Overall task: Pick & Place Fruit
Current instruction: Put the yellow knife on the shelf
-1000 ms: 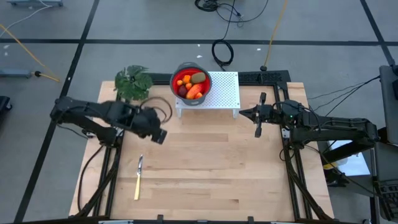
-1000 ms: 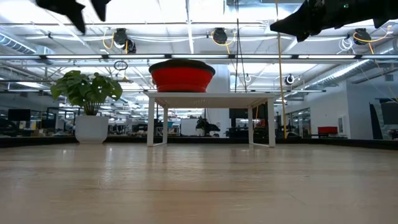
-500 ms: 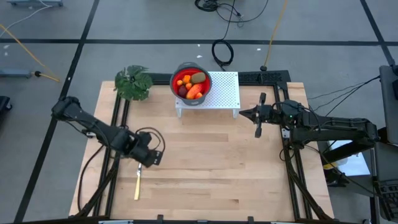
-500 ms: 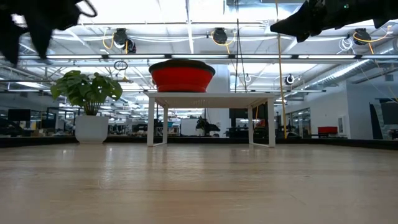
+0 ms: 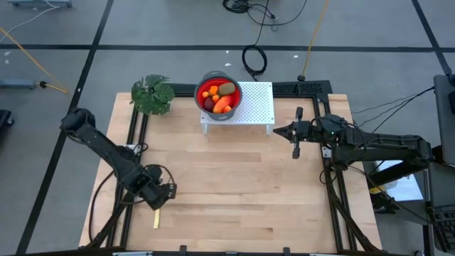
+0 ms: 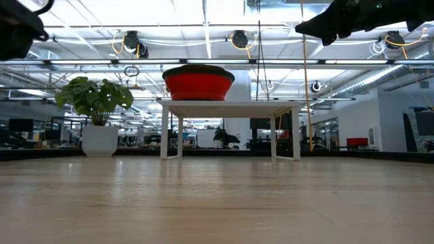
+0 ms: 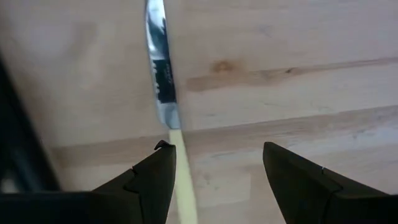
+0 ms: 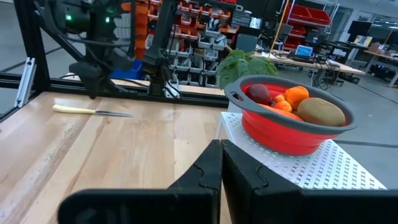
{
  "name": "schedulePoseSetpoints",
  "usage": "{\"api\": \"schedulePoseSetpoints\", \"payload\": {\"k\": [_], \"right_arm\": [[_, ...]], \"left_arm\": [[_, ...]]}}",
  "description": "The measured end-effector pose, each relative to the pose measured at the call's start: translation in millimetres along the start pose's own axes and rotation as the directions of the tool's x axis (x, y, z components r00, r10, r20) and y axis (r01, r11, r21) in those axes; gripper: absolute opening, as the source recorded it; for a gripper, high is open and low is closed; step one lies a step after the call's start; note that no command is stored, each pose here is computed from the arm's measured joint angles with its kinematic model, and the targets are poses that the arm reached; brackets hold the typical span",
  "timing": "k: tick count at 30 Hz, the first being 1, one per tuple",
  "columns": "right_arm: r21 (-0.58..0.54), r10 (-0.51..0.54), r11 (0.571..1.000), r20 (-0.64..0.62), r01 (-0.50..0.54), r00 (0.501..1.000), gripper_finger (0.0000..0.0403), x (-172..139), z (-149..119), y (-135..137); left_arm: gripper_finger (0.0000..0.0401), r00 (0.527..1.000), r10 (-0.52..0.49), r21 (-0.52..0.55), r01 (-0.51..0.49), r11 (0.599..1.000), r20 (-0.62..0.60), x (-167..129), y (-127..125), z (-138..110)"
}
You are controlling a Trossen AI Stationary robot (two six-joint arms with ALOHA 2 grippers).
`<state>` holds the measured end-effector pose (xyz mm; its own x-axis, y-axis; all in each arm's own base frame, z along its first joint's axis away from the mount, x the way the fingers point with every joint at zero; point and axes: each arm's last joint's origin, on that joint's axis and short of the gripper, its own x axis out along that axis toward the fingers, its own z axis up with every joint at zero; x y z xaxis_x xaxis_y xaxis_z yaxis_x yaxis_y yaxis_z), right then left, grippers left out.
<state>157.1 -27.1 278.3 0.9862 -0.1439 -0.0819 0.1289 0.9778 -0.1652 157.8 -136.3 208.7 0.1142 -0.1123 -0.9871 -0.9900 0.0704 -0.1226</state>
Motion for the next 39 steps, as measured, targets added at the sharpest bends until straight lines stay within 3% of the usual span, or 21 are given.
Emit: {"api": "schedulePoseSetpoints", "payload": {"k": [13, 27, 39], "right_arm": [[0.000, 0.000, 1.000, 0.000, 0.000, 1.000, 0.0000, 0.0, 0.0, 0.0], [0.000, 0.000, 1.000, 0.003, 0.000, 1.000, 0.0000, 0.1, 0.2, 0.0], [-0.001, 0.076, 0.997, 0.017, -0.076, 0.997, 0.0000, 0.0, 0.8, 2.1]], "left_arm": [[0.0239, 0.999, -0.013, -0.091, 0.010, 0.996, -0.036, 46.7, 26.8, -8.0], [0.0239, 0.988, 0.021, -0.071, -0.032, 0.997, -0.155, 81.7, 13.0, -30.7], [0.0239, 0.970, 0.071, -0.056, -0.086, 0.995, -0.233, 83.8, 13.9, -35.1]]}}
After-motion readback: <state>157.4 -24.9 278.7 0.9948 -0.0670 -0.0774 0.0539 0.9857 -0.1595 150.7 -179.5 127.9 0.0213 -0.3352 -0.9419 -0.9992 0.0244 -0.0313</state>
